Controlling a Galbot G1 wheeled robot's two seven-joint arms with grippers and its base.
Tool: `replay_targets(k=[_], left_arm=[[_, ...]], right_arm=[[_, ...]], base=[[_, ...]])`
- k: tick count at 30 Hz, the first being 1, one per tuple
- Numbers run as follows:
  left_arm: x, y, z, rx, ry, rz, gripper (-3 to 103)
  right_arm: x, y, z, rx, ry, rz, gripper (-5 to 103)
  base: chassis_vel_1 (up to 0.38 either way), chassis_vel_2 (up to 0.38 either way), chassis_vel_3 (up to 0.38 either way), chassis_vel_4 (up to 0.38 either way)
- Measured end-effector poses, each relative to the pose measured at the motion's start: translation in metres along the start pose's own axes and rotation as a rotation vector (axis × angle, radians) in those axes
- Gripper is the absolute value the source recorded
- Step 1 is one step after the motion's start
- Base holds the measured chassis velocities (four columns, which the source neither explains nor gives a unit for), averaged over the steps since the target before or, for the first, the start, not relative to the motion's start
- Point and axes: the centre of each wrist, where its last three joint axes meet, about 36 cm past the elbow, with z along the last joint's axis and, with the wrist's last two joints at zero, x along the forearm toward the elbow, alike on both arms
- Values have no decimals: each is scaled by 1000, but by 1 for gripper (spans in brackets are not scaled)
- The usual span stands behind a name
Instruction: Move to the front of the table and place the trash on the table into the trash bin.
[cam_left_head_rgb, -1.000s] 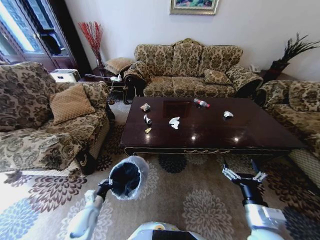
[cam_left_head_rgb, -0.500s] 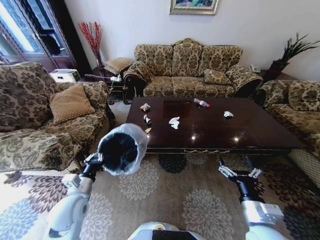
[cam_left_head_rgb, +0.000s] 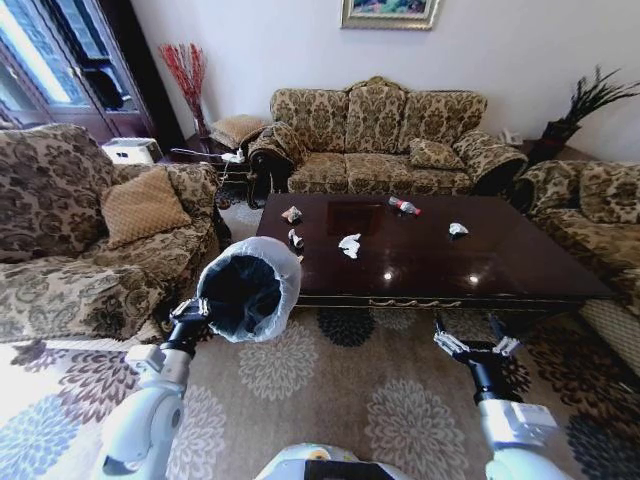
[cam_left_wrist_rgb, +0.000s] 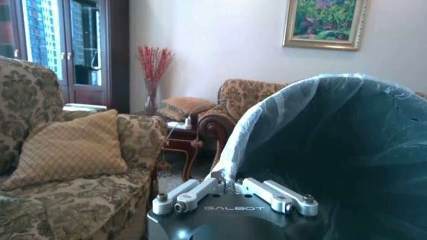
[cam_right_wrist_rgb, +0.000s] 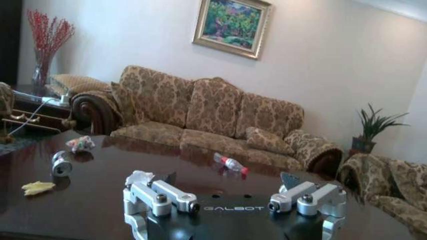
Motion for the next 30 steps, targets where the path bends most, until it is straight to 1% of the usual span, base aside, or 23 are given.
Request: replay_targets(k=[9,23,27,29,30], left_arm=[[-3,0,4,4,2,10,2],[-4,2,14,8,16,7,2],[-4,1,17,2,5,12,2],[-4,-1,18,-9,-13,33,2],[-4,-1,18,-9,-13,33,2]], right_arm=[[-2,1,-1,2,17,3,100],[0,7,-1,17,22,-33,100],[0,7,-1,18,23,-46,100],[0,8,-1,-4,13,-60,100],[0,8,-1,-4,13,-60,100]], base=[[52,55,47,50],[108,111,120,113],[149,127,113,123],[97,88,79,88],[79,88,61,66]])
